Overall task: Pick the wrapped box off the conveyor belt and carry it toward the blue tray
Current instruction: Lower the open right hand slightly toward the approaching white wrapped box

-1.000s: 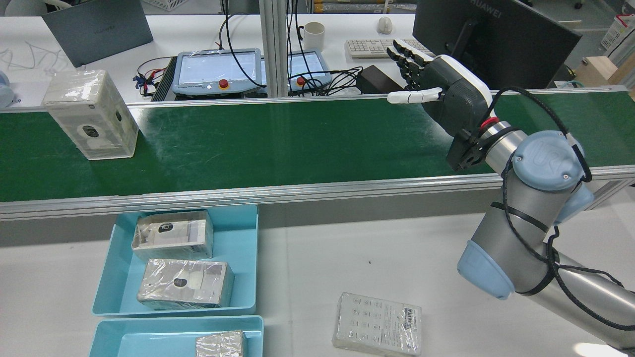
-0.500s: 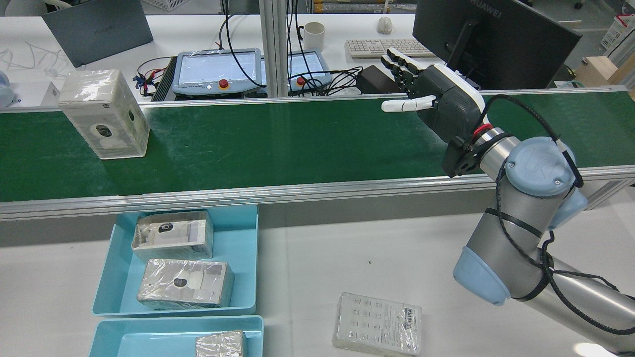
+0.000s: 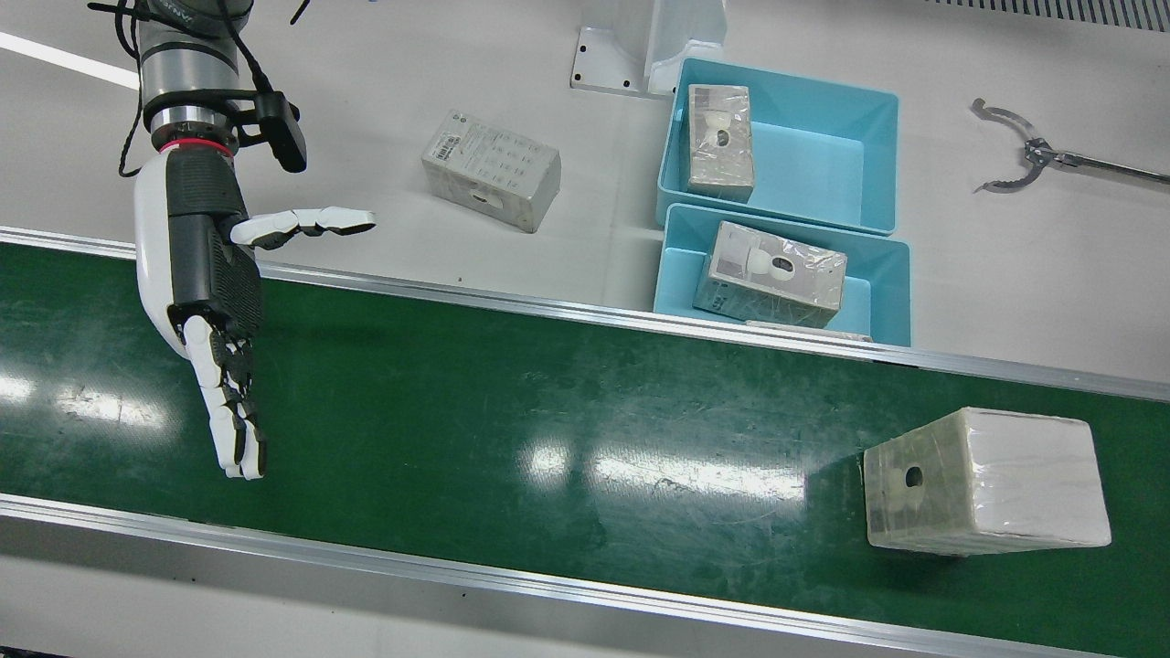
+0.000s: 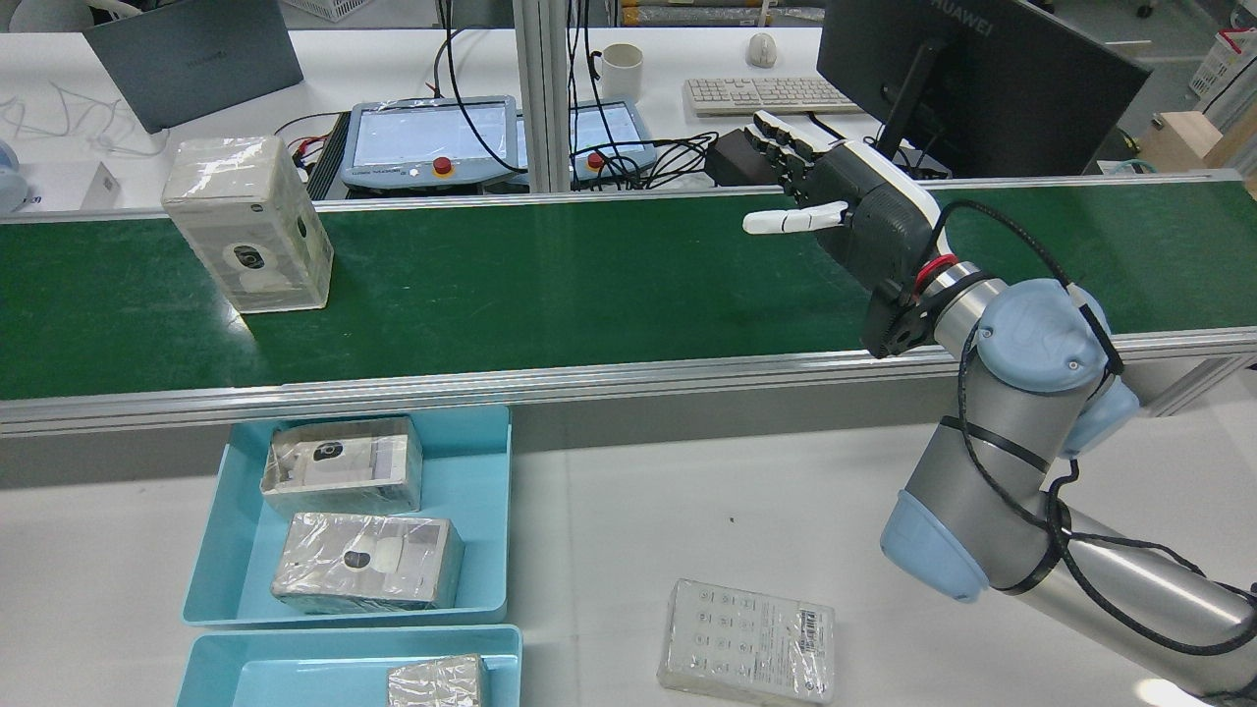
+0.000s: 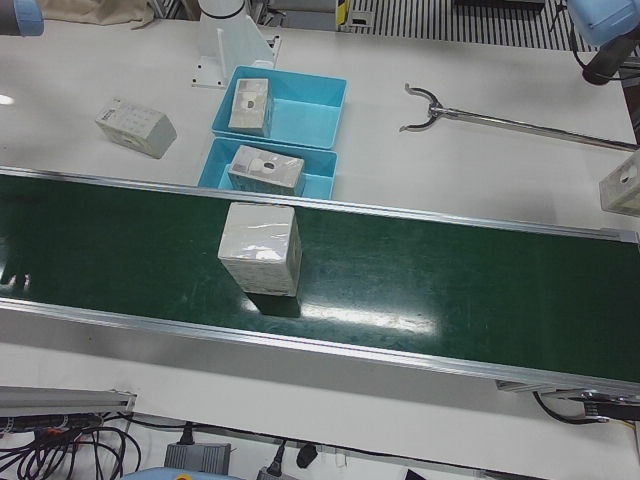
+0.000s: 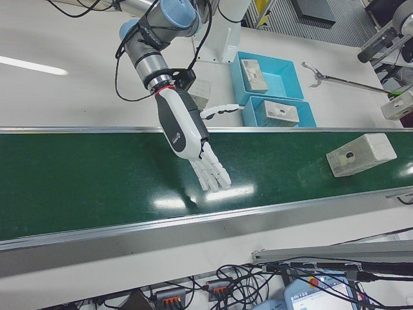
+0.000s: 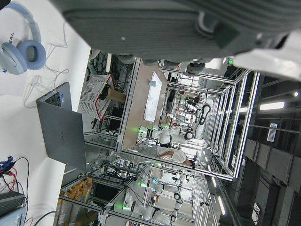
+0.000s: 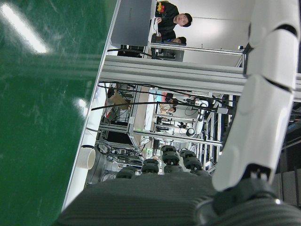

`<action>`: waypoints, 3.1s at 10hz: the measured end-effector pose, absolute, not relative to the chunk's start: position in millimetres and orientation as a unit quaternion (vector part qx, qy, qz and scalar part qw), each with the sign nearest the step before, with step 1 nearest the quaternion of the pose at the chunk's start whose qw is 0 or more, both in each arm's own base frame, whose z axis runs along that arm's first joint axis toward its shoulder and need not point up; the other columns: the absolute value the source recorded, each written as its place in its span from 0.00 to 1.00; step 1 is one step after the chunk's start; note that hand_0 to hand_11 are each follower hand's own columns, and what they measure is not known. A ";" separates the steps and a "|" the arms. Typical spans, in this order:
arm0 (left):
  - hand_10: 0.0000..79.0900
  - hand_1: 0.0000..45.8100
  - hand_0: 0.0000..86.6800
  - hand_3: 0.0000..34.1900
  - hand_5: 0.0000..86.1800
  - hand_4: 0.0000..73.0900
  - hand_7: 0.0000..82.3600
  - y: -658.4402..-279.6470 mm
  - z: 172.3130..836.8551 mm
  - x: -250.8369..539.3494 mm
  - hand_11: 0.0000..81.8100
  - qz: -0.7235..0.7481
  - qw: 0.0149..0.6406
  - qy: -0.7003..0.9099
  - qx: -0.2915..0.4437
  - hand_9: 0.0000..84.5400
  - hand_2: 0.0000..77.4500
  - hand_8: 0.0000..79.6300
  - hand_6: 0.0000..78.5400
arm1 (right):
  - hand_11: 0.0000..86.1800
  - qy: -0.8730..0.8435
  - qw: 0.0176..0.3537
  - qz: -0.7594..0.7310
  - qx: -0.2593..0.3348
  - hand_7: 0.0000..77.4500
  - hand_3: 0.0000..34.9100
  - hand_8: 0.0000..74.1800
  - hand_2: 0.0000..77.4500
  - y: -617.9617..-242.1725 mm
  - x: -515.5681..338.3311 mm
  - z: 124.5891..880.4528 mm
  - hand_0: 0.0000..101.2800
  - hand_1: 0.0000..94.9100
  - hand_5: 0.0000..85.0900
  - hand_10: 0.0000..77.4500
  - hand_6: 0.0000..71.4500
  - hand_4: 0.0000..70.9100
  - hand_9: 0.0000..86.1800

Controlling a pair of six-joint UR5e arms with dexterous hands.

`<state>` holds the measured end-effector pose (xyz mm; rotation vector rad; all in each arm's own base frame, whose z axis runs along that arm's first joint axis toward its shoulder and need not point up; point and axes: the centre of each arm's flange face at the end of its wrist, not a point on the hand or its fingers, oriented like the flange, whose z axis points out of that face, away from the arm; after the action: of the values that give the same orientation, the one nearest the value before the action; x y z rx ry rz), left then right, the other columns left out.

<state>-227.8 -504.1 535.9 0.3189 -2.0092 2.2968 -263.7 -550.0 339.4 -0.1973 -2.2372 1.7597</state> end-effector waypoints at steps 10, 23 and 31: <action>0.00 0.00 0.00 0.00 0.01 0.00 0.00 -504.1 535.9 -227.8 0.00 0.748 0.037 -0.654 0.104 0.00 0.01 0.00 0.00 | 0.02 -0.790 0.131 0.595 -0.074 0.01 0.00 0.03 0.15 -568.0 -281.1 330.9 0.42 0.11 0.03 0.00 0.00 0.05 0.03; 0.00 0.00 0.00 0.00 0.01 0.00 0.00 -504.1 535.9 -227.8 0.00 0.748 0.037 -0.654 0.104 0.00 0.01 0.00 0.00 | 0.04 -0.791 0.131 0.593 -0.071 0.01 0.00 0.04 0.19 -572.1 -284.9 334.8 0.46 0.16 0.01 0.01 0.00 0.05 0.04; 0.00 0.00 0.00 0.00 0.01 0.00 0.00 -504.1 535.9 -227.8 0.00 0.748 0.037 -0.654 0.104 0.00 0.01 0.00 0.00 | 0.04 -0.790 0.132 0.594 -0.071 0.01 0.00 0.04 0.20 -576.0 -289.2 333.3 0.46 0.16 0.01 0.01 0.00 0.05 0.04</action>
<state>-227.8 -504.1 535.9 0.3189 -2.0092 2.2968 -289.2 -576.0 333.3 -0.2065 -2.2930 1.7250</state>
